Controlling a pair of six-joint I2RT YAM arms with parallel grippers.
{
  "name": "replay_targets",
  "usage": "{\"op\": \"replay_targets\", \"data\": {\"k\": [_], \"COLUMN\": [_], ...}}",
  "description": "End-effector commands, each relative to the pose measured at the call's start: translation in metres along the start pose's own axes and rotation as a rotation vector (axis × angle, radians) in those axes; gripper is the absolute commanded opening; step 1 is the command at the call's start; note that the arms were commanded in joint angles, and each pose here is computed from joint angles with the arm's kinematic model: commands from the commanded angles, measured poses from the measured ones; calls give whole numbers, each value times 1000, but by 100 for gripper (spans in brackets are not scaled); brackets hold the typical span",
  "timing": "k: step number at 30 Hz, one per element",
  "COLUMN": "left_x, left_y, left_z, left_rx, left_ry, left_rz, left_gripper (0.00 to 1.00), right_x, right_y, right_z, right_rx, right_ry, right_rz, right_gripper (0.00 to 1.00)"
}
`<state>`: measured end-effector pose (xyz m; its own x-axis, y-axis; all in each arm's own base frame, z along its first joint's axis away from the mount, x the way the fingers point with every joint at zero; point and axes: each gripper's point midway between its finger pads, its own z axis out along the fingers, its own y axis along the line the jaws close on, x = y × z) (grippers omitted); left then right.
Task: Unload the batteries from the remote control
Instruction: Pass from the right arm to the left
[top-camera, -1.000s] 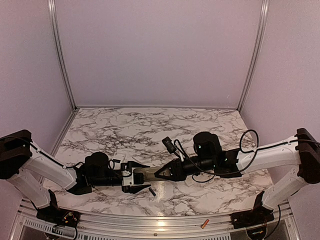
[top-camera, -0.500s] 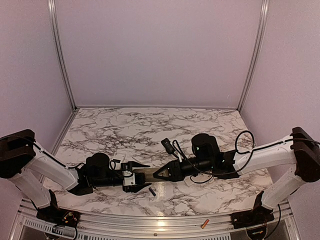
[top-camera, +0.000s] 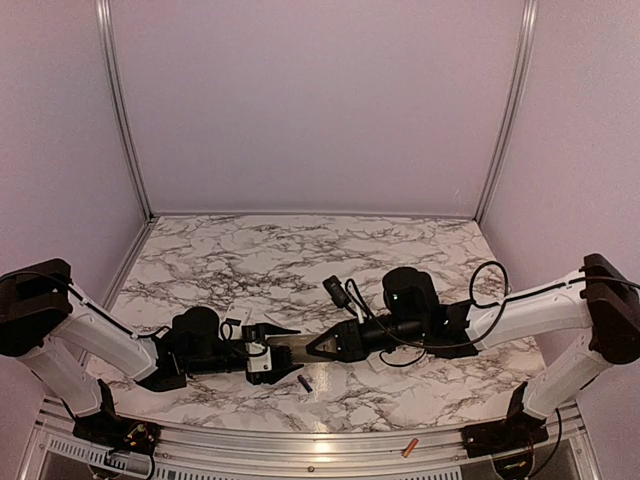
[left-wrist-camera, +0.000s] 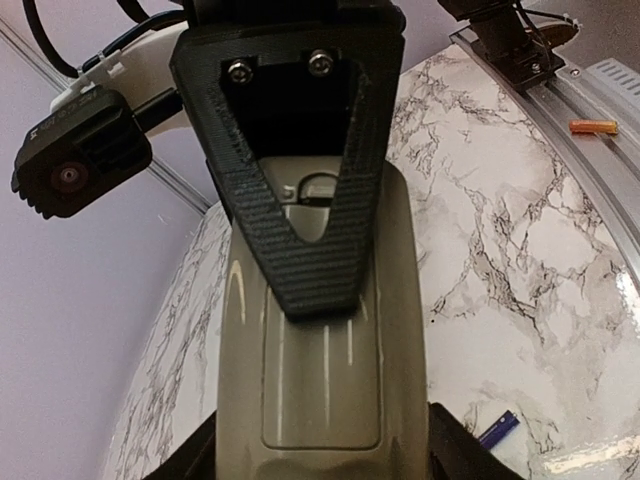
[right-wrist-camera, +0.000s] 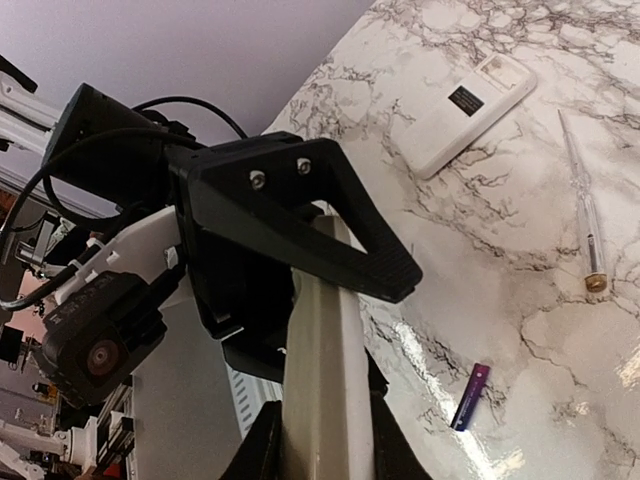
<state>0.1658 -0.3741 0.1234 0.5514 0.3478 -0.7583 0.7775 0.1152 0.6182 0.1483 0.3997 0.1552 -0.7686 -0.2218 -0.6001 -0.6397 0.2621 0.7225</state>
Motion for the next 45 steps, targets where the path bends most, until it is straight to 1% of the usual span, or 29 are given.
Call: {"op": "replay_targets", "data": {"k": [1, 3, 6, 7, 10, 13, 17, 18, 21, 22, 24, 25, 27, 30, 36, 40, 43, 45], "left_x": [-6, -5, -3, -2, 1, 0, -1, -1, -3, -3, -6, -6, -7, 1, 21, 23, 27, 30], "left_y": [5, 4, 1, -1, -3, -5, -7, -7, -8, -10, -10, -11, -14, -16, -9, -8, -9, -8], "left_z": [4, 4, 4, 4, 4, 4, 5, 5, 4, 2, -3, -7, -15, -27, -53, -63, -65, -66], "left_rx": [-22, -19, -1, 7, 26, 42, 56, 58, 69, 76, 83, 84, 83, 58, -71, -104, -113, -128], "left_ry": [-12, -6, 12, 18, 39, 42, 40, 43, 54, 58, 60, 59, 63, 107, 167, 175, 199, 219], "left_rz": [11, 12, 13, 14, 15, 10, -5, -8, -37, -53, -96, -118, -161, -210, -339, -412, -461, -480], "left_gripper": [64, 64, 67, 65, 50, 31, 24, 22, 17, 16, 16, 16, 16, 16, 16, 16, 17, 19], "right_x": [-4, -4, -2, -1, 0, 1, 1, 1, -2, -5, -8, -11, -16, -16, -7, -5, 3, 11], "right_y": [1, 0, -3, -4, -7, -11, -11, -11, -16, -18, -28, -32, -38, -46, -69, -78, -82, -79], "right_z": [5, 6, 7, 7, 8, 9, 9, 8, 4, 1, -5, -9, -15, -22, -31, -36, -29, -15], "right_rx": [2, 4, 10, 10, 17, 32, 33, 37, 92, 120, 202, 242, 305, 360, 469, 513, 559, 553], "right_ry": [-14, -14, -13, -10, -8, -9, -10, -11, -15, -22, -26, -35, -52, -59, -48, -68, -51, -17], "right_rz": [4, 5, 13, 14, 19, 22, 21, 16, -10, -26, -44, -59, -87, -114, -126, -129, -169, -193], "right_gripper": [0, 0, 0, 0, 0, 0, 1, 6, 35, 42, 51, 54, 57, 59, 59, 59, 56, 56]}}
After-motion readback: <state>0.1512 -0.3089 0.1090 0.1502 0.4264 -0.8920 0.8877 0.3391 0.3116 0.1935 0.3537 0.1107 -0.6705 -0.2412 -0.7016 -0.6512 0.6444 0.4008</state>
